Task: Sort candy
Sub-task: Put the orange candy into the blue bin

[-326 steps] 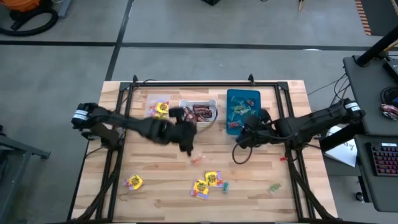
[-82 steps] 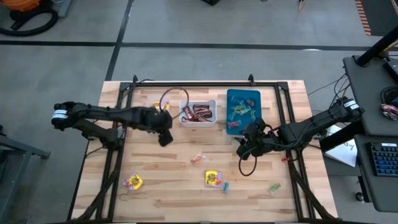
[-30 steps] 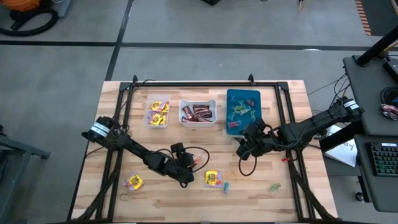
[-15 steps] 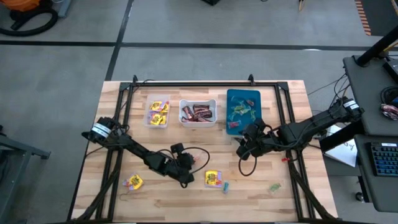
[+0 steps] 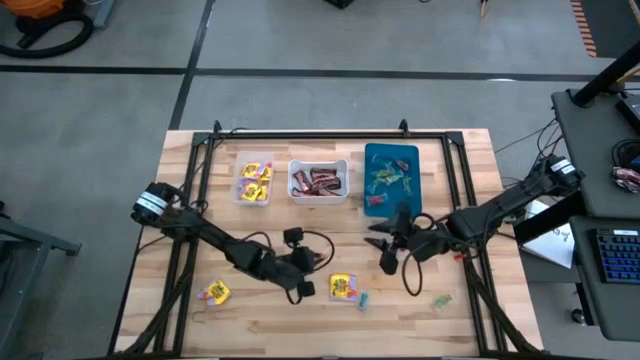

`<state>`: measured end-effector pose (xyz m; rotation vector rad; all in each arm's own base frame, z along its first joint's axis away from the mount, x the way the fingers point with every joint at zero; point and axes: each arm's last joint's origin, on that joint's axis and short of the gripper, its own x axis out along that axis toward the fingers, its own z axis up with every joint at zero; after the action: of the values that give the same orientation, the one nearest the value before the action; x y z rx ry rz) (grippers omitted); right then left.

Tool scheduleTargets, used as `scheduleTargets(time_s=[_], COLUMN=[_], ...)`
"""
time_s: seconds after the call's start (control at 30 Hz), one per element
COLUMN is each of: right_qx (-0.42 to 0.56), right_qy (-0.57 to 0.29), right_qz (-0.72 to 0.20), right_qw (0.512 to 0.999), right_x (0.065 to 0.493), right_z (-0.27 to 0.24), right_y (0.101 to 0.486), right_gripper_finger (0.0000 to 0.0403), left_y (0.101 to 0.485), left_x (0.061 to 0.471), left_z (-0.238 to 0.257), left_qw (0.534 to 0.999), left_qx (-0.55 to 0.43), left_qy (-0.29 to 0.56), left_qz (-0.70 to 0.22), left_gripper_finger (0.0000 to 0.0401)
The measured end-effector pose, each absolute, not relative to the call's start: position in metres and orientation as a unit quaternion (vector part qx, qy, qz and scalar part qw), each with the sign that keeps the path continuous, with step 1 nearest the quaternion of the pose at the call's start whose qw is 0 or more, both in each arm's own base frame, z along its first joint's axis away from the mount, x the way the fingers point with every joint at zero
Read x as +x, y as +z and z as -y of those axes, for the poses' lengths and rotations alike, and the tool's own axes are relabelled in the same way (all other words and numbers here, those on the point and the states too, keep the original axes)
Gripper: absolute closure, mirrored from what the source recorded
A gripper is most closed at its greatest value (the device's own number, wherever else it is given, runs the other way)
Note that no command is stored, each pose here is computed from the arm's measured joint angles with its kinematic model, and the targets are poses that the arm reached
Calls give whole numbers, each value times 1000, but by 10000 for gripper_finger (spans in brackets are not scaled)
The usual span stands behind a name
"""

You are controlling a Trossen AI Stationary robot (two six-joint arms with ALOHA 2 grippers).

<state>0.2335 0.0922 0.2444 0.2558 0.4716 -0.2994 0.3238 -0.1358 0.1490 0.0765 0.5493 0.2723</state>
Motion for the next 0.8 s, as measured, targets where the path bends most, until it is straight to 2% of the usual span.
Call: scheduleTargets(time_s=[0.17,0.37,0.8], right_qx=[110,135,155], right_qy=[-99,-71,-89], right_qz=[-213,-176,-133], right_qw=[966,972,975], right_x=[233,232,230], right_z=[-94,-94,-92], right_y=[232,224,219], right_gripper_finger=[252,252,252], left_y=[163,167,185], left_x=[333,335,343], left_z=[139,136,131], left_qw=[968,953,960], left_qx=[103,170,172], left_qy=[109,173,189], left_qz=[-201,-180,-109], left_gripper_finger=[388,388,388])
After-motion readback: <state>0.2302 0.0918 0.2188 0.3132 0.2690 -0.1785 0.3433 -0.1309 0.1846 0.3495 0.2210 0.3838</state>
